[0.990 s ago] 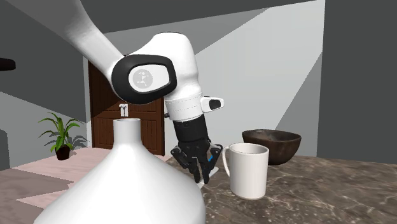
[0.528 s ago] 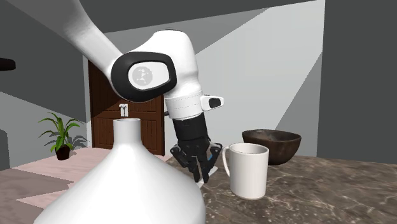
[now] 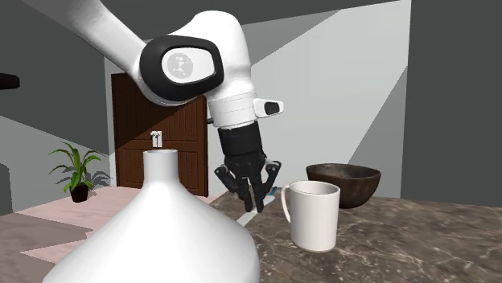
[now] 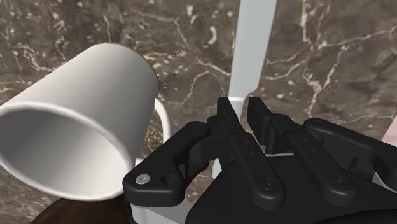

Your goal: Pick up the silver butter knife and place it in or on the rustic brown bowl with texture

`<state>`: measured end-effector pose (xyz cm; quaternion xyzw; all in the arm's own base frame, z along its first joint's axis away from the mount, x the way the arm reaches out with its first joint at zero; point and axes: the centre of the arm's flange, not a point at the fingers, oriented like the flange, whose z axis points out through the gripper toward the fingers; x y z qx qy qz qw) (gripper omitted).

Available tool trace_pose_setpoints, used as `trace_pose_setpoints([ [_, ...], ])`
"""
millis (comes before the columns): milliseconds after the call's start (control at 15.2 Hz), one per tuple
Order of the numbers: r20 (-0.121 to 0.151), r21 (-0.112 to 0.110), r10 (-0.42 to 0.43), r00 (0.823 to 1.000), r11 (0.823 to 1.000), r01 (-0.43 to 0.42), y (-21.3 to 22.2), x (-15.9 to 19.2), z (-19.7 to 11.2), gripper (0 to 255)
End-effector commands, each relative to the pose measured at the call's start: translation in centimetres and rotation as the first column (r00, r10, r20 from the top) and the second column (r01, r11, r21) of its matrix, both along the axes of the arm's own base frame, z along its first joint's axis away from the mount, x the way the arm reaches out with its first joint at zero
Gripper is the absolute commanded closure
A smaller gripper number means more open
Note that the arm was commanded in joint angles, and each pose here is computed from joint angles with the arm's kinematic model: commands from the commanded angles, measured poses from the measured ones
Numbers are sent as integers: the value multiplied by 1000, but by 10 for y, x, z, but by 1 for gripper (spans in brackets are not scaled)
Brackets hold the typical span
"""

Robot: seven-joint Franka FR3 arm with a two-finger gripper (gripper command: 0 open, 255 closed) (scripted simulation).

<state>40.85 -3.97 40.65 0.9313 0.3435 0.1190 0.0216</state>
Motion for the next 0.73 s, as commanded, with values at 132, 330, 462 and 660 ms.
trace_pose_setpoints([
  [132,-1,0,0,1000,1000,0,0,0,21,255],
  [330,-1,0,0,1000,1000,0,0,0,37,255],
  [462,-1,0,0,1000,1000,0,0,0,47,255],
  [660,-1,0,0,1000,1000,0,0,0,63,255],
])
